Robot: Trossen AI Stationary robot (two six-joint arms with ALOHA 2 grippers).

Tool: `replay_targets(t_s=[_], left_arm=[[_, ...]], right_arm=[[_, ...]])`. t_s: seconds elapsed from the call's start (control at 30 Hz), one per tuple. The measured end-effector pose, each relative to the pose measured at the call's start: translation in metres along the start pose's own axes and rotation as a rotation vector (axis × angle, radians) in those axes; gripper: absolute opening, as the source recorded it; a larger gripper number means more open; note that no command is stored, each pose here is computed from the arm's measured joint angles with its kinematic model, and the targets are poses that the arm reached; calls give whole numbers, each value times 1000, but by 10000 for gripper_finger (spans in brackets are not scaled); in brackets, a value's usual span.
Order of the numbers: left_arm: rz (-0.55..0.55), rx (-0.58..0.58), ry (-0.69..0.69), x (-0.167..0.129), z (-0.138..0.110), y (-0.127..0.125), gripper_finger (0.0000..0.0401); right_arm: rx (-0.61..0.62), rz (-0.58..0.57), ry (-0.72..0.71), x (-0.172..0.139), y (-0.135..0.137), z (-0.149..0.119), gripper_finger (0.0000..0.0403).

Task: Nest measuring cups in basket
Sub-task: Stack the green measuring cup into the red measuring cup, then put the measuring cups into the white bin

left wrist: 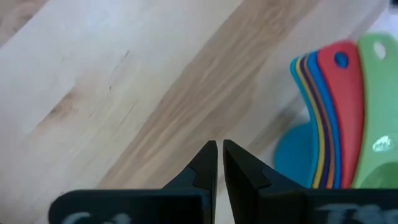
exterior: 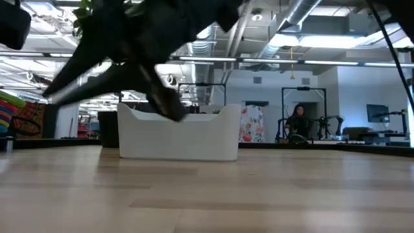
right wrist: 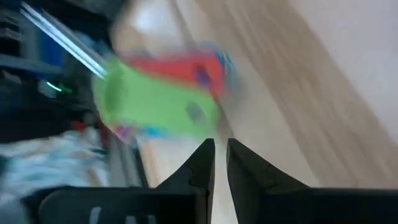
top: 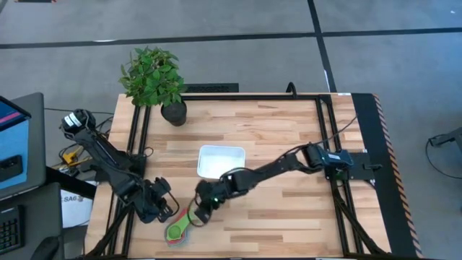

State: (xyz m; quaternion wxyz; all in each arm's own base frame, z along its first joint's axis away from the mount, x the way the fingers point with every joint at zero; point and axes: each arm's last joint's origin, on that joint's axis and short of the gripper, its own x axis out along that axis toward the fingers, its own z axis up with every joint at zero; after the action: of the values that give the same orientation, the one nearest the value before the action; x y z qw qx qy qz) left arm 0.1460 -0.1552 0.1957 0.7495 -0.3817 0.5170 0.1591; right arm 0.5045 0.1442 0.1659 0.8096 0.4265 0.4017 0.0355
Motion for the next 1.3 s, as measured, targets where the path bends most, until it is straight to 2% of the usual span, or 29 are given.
replay_targets(t_s=[0.07, 0.2, 0.3, 0.53, 0.87, 1.13, 1.3], left_arm=[[-5, -16, -8, 1, 4, -1, 13], [-11, -28, 1, 1, 6, -2, 13], [-22, -30, 9, 1, 6, -3, 13], [-46, -42, -22, 2, 9, -5, 13], [-75, -62, -29, 2, 11, -8, 13], [-116, -79, -27, 1, 11, -12, 13], [-129, -23, -12, -12, 8, -7, 33]], right_arm=[[17, 47, 1, 7, -6, 7, 65], [70, 51, 103, 23, -21, -4, 65], [65, 58, 124, 25, -16, -12, 65], [40, 113, 106, 25, -6, -15, 65], [42, 117, 0, 19, -18, 12, 65], [16, 122, -23, 17, -18, 16, 65], [4, 137, -6, 7, -6, 15, 65]])
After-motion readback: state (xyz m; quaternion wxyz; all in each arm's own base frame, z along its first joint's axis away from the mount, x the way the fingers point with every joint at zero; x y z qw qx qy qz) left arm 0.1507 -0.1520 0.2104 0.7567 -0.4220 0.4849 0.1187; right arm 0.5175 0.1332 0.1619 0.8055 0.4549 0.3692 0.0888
